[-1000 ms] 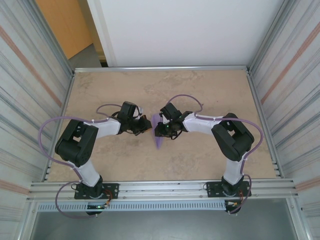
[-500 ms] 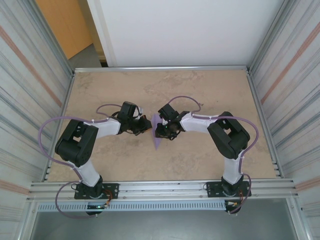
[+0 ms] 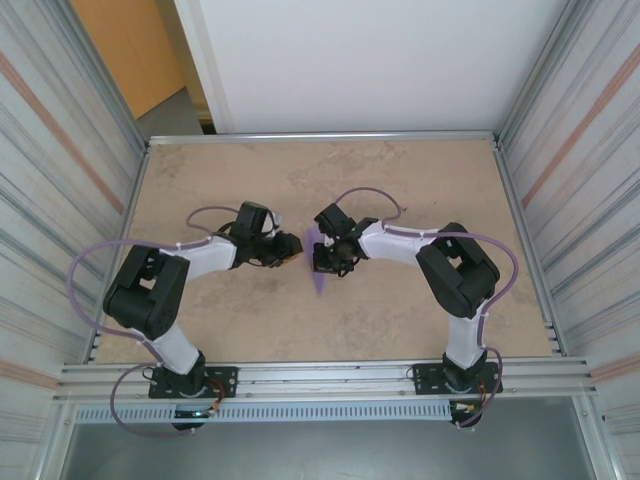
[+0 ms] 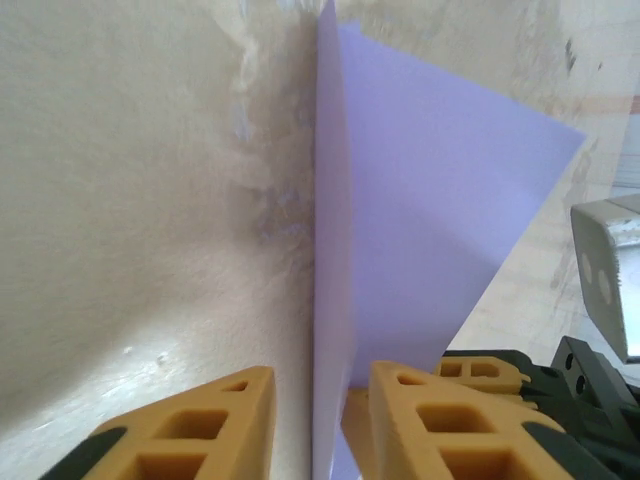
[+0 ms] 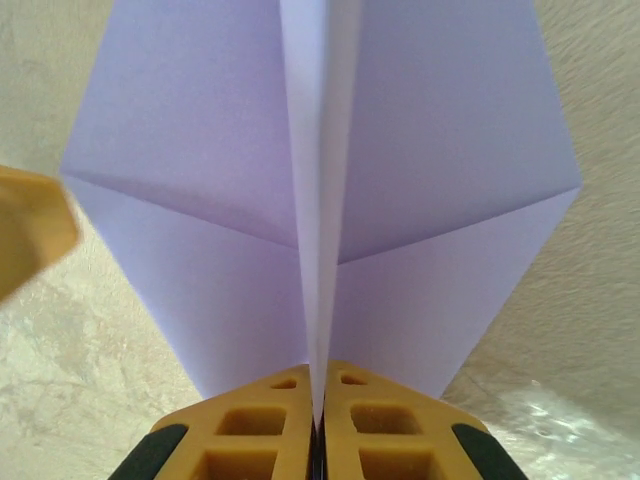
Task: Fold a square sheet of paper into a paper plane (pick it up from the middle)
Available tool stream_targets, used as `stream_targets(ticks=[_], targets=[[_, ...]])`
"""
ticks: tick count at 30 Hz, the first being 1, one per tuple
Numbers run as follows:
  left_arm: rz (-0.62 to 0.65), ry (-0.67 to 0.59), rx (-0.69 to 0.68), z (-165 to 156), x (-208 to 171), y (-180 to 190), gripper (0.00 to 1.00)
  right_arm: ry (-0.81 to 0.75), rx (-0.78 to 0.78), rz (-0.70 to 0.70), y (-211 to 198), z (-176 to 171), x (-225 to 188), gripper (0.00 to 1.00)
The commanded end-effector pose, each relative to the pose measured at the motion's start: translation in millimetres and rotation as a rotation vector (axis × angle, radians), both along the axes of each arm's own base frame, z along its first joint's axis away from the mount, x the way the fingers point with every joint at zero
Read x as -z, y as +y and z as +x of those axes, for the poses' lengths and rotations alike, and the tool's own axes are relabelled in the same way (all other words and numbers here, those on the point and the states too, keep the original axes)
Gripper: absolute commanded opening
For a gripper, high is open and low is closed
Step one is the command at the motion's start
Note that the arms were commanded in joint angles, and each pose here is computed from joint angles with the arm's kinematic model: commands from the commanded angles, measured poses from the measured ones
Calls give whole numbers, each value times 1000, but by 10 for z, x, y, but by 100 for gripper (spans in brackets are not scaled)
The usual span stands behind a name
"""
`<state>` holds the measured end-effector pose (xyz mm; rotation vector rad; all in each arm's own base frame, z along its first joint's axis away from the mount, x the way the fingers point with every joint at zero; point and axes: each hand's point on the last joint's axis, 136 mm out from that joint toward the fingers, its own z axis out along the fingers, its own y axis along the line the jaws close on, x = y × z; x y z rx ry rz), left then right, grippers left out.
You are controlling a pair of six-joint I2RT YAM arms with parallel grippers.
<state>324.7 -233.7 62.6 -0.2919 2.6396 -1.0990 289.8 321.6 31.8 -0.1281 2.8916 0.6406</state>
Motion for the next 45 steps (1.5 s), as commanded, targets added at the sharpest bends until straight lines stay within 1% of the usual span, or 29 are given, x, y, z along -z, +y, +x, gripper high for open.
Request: stream_targets(ticks=[1,5,10,14,18,23,27,34,38,45], targets=[[50,-26,-36,-11,-63,241,40,-52,-9,-131,-263,142,-83,10],[101,-36,-86,0,-86,513,50,-100,0,-210,-536,413,-203,10],[178,-40,-134,-5,-90,797,58,-83,12,-249,-757,796,-188,12],[227,-41,-146,-3,-91,906,65,-68,6,-263,-836,1114,-135,12],[246,-40,-146,5,-93,931,69,-44,1,-271,-867,1293,-20,13],[251,-39,-147,3,-87,938,77,-6,-3,-278,-861,1316,96,18],[252,-44,-145,12,-97,939,81,4,-1,-282,-869,1298,130,21],[252,-45,-148,16,-105,941,84,21,8,-292,-890,1275,235,22],[252,-40,-149,4,-89,943,85,30,11,-305,-905,1270,313,24],[257,-35,-150,-4,-73,950,87,33,11,-395,-994,1229,475,33]])
